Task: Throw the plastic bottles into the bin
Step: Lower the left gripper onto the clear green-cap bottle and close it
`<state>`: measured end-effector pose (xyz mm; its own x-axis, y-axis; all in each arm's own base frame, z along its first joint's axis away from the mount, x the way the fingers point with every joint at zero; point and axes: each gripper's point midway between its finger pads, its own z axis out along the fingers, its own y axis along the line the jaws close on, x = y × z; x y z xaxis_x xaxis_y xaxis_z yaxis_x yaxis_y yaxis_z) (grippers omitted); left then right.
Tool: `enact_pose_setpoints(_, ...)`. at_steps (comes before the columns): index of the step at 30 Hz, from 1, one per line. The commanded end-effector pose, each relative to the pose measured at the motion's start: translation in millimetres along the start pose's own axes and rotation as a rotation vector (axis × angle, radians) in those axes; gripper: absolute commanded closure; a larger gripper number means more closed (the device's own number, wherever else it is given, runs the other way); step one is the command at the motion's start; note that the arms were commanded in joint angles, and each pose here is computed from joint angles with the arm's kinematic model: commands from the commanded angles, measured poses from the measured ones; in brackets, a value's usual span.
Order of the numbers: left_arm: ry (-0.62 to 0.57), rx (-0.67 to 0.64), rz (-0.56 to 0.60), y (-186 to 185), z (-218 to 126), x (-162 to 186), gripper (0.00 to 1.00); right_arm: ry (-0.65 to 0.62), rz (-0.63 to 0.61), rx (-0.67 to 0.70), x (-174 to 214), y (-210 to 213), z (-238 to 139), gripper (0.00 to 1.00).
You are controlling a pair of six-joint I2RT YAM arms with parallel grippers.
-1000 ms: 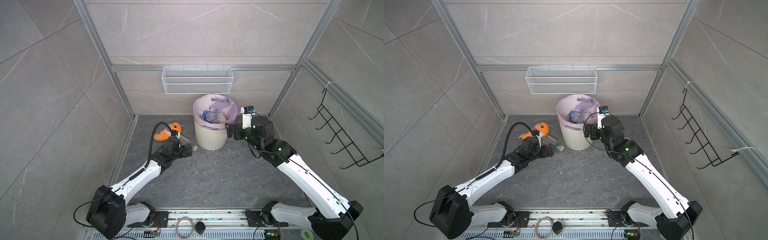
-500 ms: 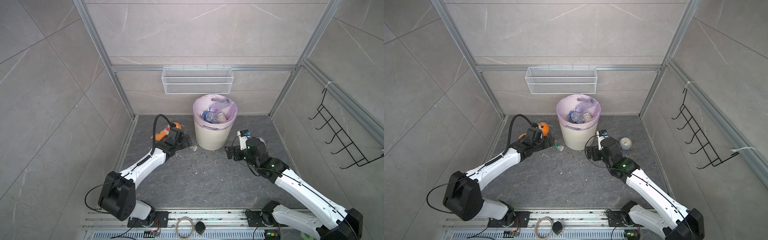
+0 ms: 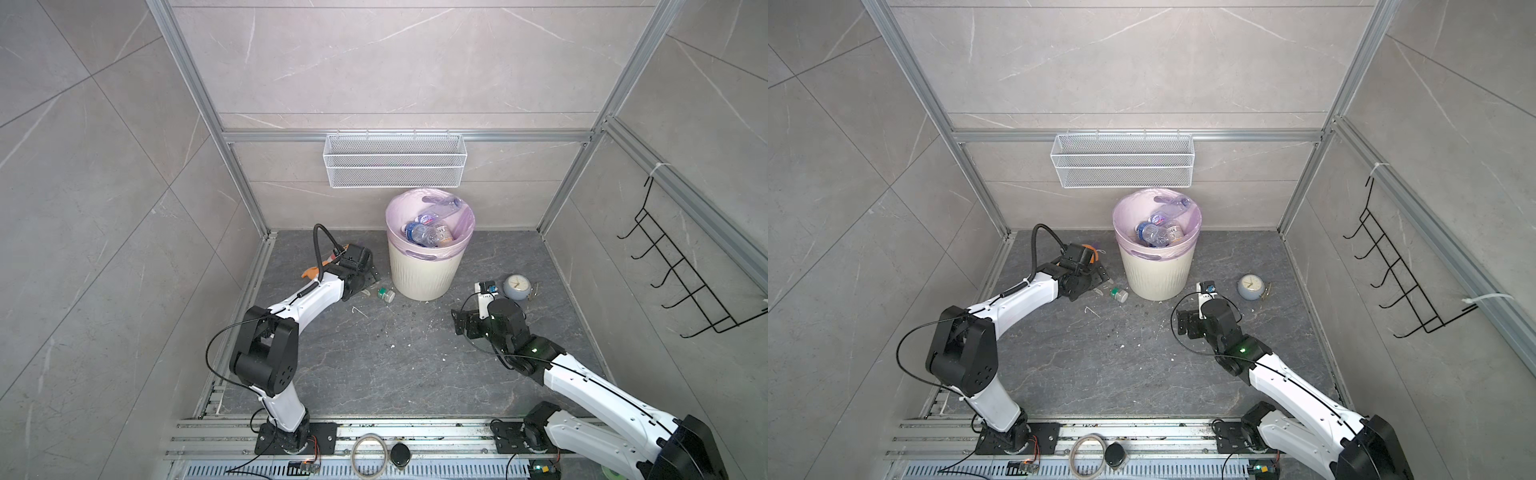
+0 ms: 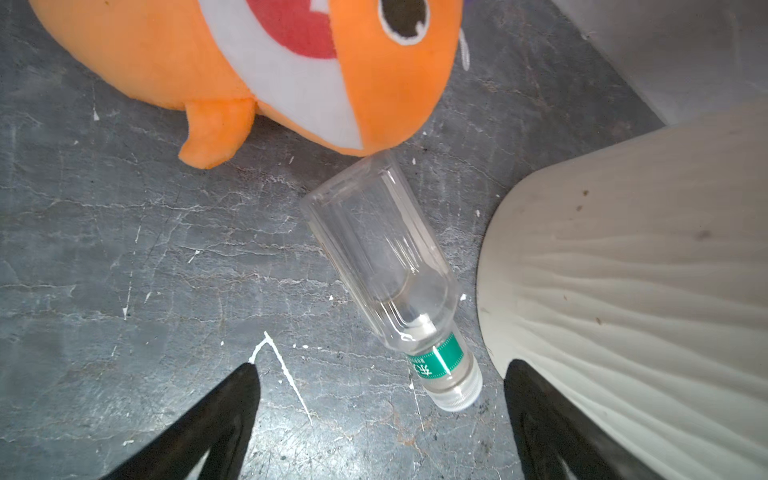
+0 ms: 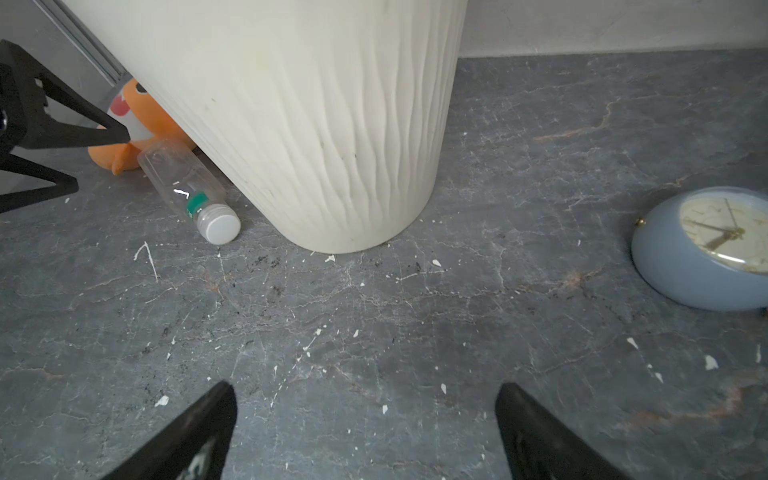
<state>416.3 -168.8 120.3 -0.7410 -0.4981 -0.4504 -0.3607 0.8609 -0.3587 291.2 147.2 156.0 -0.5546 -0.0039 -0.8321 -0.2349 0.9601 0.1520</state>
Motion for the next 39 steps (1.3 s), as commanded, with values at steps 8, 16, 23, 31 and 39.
enact_pose_setpoints(8, 0.045, -0.033, -0.045, -9, 32, -9, 0.06, -0.031, 0.025, 0.022, -4, -2, 3, 0.00)
enact_pose_setpoints(16, 0.053, -0.083, -0.030, -5, 50, -15, 0.06, -0.011, 0.022, 0.031, 0, -3, 8, 0.00)
enact_pose_setpoints(23, 0.083, -0.110, 0.007, -4, 65, -16, 0.06, -0.004, 0.020, 0.033, 2, -3, 8, 0.01)
enact_pose_setpoints(31, 0.115, -0.146, 0.024, 10, 74, -3, 0.07, 0.006, 0.016, 0.034, 3, -3, 11, 0.00)
enact_pose_setpoints(39, 0.140, -0.181, 0.043, 31, 65, 13, 0.18, 0.018, 0.016, 0.026, 4, -1, 13, 0.00)
